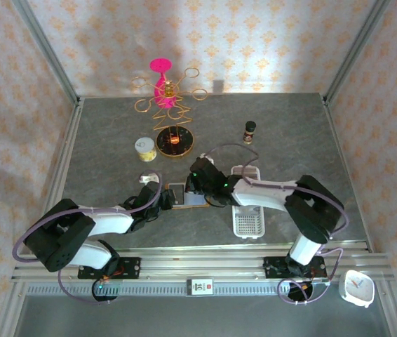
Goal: Put the credit cards into the card holder
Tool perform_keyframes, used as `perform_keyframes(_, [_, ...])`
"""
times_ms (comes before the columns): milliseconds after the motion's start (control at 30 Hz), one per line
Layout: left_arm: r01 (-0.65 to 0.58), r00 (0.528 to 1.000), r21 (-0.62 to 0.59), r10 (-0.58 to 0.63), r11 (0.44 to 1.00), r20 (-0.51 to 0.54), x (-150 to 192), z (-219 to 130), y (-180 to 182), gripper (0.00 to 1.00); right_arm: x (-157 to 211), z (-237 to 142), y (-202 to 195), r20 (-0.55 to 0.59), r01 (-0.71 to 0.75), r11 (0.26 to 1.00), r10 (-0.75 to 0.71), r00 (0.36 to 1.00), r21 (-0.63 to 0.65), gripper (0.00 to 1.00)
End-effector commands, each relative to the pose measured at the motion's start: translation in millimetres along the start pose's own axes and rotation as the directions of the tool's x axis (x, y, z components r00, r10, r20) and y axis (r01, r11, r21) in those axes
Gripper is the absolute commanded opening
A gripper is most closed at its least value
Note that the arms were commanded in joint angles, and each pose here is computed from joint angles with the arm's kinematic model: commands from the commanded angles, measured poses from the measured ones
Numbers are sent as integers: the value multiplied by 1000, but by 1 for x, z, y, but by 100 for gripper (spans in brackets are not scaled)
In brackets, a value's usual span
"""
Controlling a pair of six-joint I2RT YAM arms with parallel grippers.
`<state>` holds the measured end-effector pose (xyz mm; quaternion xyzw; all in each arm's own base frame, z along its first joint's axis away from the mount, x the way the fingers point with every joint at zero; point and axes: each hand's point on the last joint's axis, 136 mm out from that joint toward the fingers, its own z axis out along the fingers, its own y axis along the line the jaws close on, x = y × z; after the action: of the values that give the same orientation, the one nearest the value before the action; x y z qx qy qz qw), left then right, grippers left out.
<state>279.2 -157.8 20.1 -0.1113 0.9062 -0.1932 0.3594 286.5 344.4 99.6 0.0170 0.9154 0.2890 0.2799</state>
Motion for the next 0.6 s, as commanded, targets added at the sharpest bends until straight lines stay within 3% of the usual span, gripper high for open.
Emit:
perform_keyframes(0, [-36, 997, -19, 35, 999, -63, 15, 8, 5, 29, -17, -23, -24, 108, 56, 991, -69, 992, 120, 7])
perform_keyframes(100, [-42, 996, -1, 42, 999, -77, 18, 9, 2, 29, -24, -35, -27, 123, 51, 991, -66, 990, 121, 15])
perform_keyframes(200, [-43, 995, 24, 45, 999, -86, 19, 9, -3, 29, -33, -44, -40, 96, 22, 993, -33, 995, 116, 31])
perform_keyframes(300, [-54, 993, 64, 60, 996, -97, 23, 9, -12, 29, -35, -55, -45, 114, 15, 998, -23, 993, 69, 65])
perform_keyframes(333, [-64, 992, 68, 71, 996, -100, 24, 9, -14, 29, -33, -57, -42, 109, 17, 999, -22, 994, 44, 72])
perform_keyframes(400, [-83, 991, 57, 88, 995, -98, 25, 9, -15, 30, -28, -57, -37, 85, 9, 1000, -11, 996, 14, 74])
perform_keyframes(567, [-87, 993, 42, 90, 995, -82, 22, 8, -14, 31, -7, -47, -38, 55, -25, 1000, 24, 998, 16, 55])
